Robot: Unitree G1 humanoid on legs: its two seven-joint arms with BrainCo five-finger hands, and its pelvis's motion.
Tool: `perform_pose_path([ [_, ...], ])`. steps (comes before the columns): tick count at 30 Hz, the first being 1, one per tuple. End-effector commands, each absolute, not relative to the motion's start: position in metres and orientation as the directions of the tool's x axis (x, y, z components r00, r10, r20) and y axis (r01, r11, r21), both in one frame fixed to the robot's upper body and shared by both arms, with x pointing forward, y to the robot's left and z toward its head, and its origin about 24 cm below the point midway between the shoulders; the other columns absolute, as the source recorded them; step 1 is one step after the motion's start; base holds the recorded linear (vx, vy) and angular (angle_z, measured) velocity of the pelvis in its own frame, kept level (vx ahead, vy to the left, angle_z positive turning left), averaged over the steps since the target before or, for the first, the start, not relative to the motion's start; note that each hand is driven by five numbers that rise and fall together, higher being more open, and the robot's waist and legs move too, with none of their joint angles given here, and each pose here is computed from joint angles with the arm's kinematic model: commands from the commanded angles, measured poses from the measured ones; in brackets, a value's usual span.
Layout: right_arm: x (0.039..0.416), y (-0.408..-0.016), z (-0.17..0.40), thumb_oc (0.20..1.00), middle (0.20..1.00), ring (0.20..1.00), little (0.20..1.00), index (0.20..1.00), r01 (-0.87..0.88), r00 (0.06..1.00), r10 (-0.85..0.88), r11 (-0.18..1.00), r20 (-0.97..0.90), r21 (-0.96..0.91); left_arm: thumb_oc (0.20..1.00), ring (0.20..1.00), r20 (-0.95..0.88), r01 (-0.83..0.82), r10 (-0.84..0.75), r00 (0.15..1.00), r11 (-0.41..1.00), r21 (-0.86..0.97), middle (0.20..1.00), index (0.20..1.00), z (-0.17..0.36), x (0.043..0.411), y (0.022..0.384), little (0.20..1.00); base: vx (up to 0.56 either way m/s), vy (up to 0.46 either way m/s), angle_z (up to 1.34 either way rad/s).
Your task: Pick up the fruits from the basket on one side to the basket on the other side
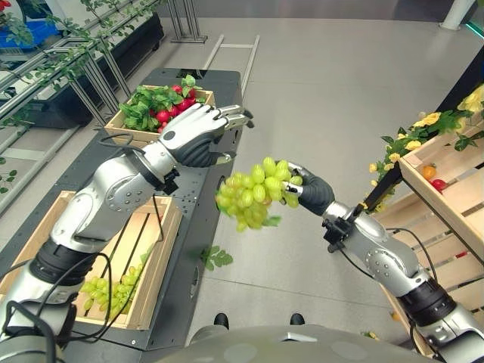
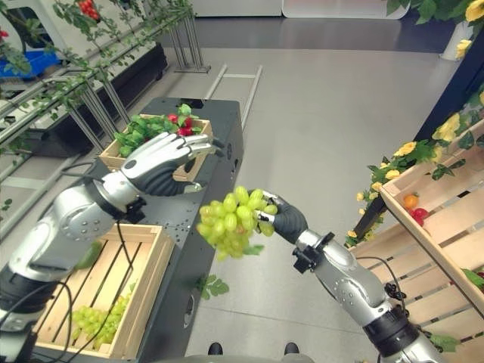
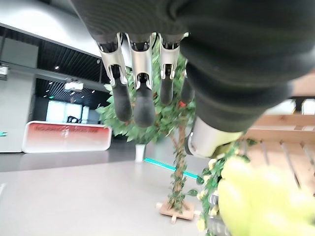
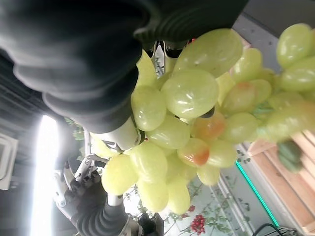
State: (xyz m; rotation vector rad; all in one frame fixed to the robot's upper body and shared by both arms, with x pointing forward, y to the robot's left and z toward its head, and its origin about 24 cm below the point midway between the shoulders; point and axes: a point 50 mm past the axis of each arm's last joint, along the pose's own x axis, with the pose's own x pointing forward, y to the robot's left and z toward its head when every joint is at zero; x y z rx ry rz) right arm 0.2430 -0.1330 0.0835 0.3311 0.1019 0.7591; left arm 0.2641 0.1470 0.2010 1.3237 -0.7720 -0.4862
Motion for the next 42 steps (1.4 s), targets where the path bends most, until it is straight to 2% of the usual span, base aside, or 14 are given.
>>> perform_pose_path([
  [1, 0.243, -0.118, 0.139, 0.2, 0.2, 0.2, 0.2, 0.2, -0.774, 0.633, 0.709, 0.581, 0.311, 0.25, 0.2, 0.2, 0.224, -0.127, -0.712, 0.666, 0.187, 0.974, 0.2, 0.2, 0.207, 0.27, 0.148, 0.2, 0.0, 0.0, 0.0],
  [5, 0.243, -0.119, 0.132, 0.2, 0.2, 0.2, 0.2, 0.2, -0.756, 0.654, 0.694, 0.591, 0.301, 0.282, 0.2, 0.2, 0.29, -0.143, -0.73, 0.618, 0.258, 0.955, 0.2, 0.2, 0.221, 0.268, 0.139, 0.2, 0.0, 0.0, 0.0],
  [7, 0.243, -0.12, 0.131, 0.2, 0.2, 0.2, 0.2, 0.2, -0.752, 0.659, 0.694, 0.596, 0.29, 0.283, 0.2, 0.2, 0.285, -0.153, -0.726, 0.626, 0.244, 0.958, 0.2, 0.2, 0.219, 0.268, 0.141, 0.2, 0.0, 0.0, 0.0],
  [8, 0.245, -0.119, 0.134, 0.2, 0.2, 0.2, 0.2, 0.2, -0.756, 0.654, 0.703, 0.6, 0.279, 0.263, 0.2, 0.2, 0.289, -0.201, -0.688, 0.666, 0.208, 0.957, 0.2, 0.2, 0.215, 0.275, 0.148, 0.2, 0.0, 0.0, 0.0],
  [10, 0.244, -0.118, 0.141, 0.2, 0.2, 0.2, 0.2, 0.2, -0.773, 0.635, 0.707, 0.584, 0.312, 0.25, 0.2, 0.2, 0.22, -0.13, -0.705, 0.675, 0.18, 0.975, 0.2, 0.2, 0.207, 0.274, 0.146, 0.2, 0.0, 0.0, 0.0],
  [13, 0.243, -0.119, 0.143, 0.2, 0.2, 0.2, 0.2, 0.2, -0.768, 0.64, 0.688, 0.584, 0.343, 0.263, 0.2, 0.2, 0.241, -0.125, -0.7, 0.673, 0.214, 0.969, 0.2, 0.2, 0.208, 0.269, 0.152, 0.2, 0.0, 0.0, 0.0],
  [14, 0.244, -0.121, 0.14, 0.2, 0.2, 0.2, 0.2, 0.2, -0.756, 0.654, 0.672, 0.592, 0.347, 0.279, 0.2, 0.2, 0.292, -0.115, -0.722, 0.627, 0.285, 0.951, 0.2, 0.2, 0.217, 0.267, 0.141, 0.2, 0.0, 0.0, 0.0],
  [16, 0.246, -0.124, 0.14, 0.2, 0.2, 0.2, 0.2, 0.2, -0.738, 0.674, 0.649, 0.608, 0.353, 0.293, 0.225, 0.225, 0.327, -0.114, -0.697, 0.638, 0.336, 0.935, 0.225, 0.225, 0.214, 0.272, 0.143, 0.225, 0.0, 0.0, 0.0],
  [17, 0.247, -0.124, 0.144, 0.2, 0.2, 0.2, 0.2, 0.2, -0.742, 0.669, 0.646, 0.608, 0.367, 0.283, 0.586, 0.586, 0.319, -0.097, -0.687, 0.653, 0.342, 0.935, 0.586, 0.586, 0.208, 0.274, 0.145, 0.586, 0.0, 0.0, 0.0],
  [18, 0.25, -0.127, 0.152, 0.2, 0.2, 0.2, 0.2, 0.2, -0.741, 0.667, 0.632, 0.619, 0.395, 0.262, 1.0, 1.0, 0.296, -0.036, -0.656, 0.694, 0.379, 0.925, 1.0, 1.0, 0.195, 0.28, 0.149, 1.0, 0.0, 0.0, 0.0],
  [23, 0.252, -0.137, 0.166, 0.2, 0.2, 0.2, 0.2, 0.2, -0.717, 0.677, 0.572, 0.655, 0.463, 0.238, 1.0, 1.0, 0.264, 0.095, -0.567, 0.78, 0.525, 0.846, 1.0, 1.0, 0.168, 0.286, 0.165, 1.0, 0.01, 0.014, -0.07],
  [29, 0.252, -0.158, 0.185, 0.2, 0.2, 0.2, 0.2, 0.2, -0.668, 0.684, 0.515, 0.727, 0.517, 0.159, 1.0, 1.0, 0.161, 0.256, -0.402, 0.901, 0.794, 0.552, 1.0, 1.0, 0.109, 0.271, 0.196, 1.0, 0.01, 0.01, -0.06],
  [33, 0.253, -0.166, 0.2, 0.2, 0.2, 0.2, 0.2, 0.2, -0.645, 0.67, 0.496, 0.757, 0.553, 0.102, 1.0, 1.0, 0.078, 0.243, -0.285, 0.955, 0.907, 0.343, 1.0, 1.0, 0.072, 0.255, 0.211, 1.0, -0.02, 0.006, -0.17],
  [42, 0.252, -0.18, 0.22, 0.2, 0.2, 0.2, 0.2, 0.2, -0.592, 0.652, 0.443, 0.805, 0.615, 0.049, 1.0, 1.0, 0.032, 0.171, -0.18, 0.983, 0.968, 0.185, 1.0, 1.0, 0.051, 0.235, 0.222, 1.0, 0.0, 0.001, -0.21],
])
